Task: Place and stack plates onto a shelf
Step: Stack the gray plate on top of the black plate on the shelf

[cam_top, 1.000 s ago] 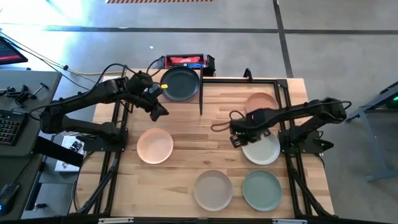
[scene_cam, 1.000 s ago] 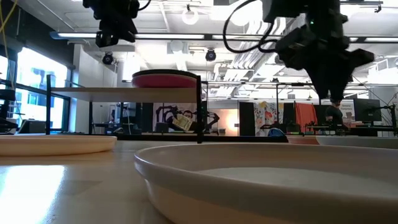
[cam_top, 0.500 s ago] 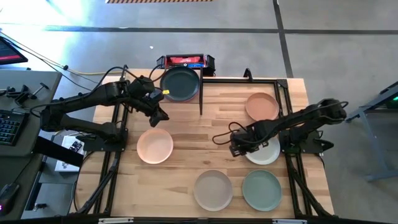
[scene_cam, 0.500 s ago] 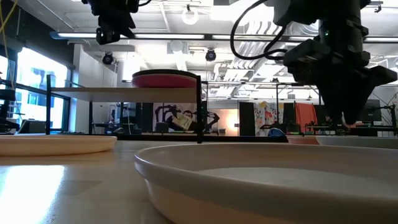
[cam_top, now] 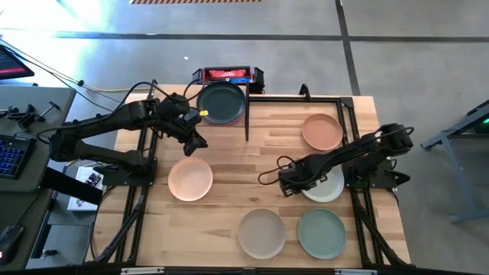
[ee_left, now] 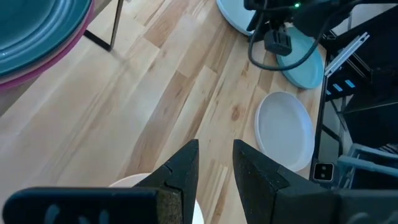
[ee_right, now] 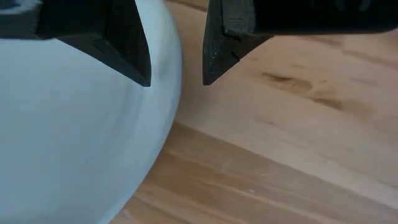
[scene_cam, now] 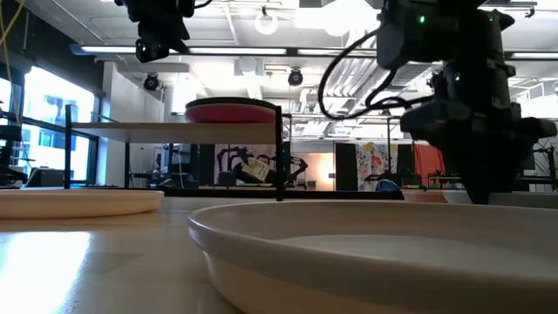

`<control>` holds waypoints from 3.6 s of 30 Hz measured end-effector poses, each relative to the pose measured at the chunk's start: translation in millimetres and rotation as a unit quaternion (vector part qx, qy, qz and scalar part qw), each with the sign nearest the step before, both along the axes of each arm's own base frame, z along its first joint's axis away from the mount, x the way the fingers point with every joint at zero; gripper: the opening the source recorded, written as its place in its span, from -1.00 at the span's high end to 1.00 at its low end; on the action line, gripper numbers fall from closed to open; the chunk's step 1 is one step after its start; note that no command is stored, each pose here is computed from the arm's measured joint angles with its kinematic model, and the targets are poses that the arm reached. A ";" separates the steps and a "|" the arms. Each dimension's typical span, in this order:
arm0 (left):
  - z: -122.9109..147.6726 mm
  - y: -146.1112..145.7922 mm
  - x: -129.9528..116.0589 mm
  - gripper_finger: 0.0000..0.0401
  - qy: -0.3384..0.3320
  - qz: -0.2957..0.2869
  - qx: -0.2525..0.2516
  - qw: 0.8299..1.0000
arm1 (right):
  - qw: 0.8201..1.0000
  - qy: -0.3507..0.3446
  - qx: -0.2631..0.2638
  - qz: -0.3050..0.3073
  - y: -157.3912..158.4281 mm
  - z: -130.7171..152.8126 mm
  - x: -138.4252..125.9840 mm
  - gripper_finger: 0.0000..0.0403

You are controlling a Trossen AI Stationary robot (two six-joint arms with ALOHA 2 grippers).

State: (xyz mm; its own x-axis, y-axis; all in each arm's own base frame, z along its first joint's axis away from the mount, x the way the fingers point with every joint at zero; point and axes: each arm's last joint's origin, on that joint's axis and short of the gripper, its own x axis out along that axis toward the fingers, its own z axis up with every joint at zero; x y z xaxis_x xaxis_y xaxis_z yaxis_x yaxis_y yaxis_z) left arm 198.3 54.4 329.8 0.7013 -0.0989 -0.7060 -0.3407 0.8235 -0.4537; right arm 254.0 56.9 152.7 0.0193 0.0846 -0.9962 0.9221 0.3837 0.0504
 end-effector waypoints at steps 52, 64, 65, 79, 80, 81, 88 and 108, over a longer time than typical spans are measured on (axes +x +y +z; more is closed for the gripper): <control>-2.6 -0.4 -2.6 0.56 0.019 0.000 0.002 1.000 | 0.959 -0.137 -0.184 0.164 -44.6 169.0 62.1 1.00; -3.1 5.1 -3.8 0.56 0.031 0.064 0.008 0.997 | 0.901 -0.160 -0.283 0.287 -113.0 210.1 66.4 1.00; -3.0 6.3 -4.1 0.56 0.032 0.074 0.007 0.997 | 0.893 -0.166 -0.295 0.298 -119.0 213.7 67.1 1.00; -1.7 27.0 -9.9 0.56 0.023 0.162 -0.017 0.986 | 0.740 -0.235 -0.433 0.458 -184.9 248.7 73.6 1.00; -1.7 28.0 -10.3 0.56 0.023 0.164 -0.017 0.986 | 0.725 -0.242 -0.442 0.469 -187.3 250.8 74.5 1.00; -1.7 29.0 -10.8 0.56 0.023 0.167 -0.017 0.986 | 0.709 -0.249 -0.452 0.481 -189.3 253.1 75.4 1.00; -1.7 34.5 -13.4 0.56 0.023 0.188 -0.023 0.982 | 0.599 -0.289 -0.499 0.555 -196.7 262.7 83.7 1.00; -1.7 39.9 -16.1 0.56 0.021 0.247 -0.069 0.966 | 0.529 -0.255 -0.450 0.673 -205.1 202.6 131.4 1.00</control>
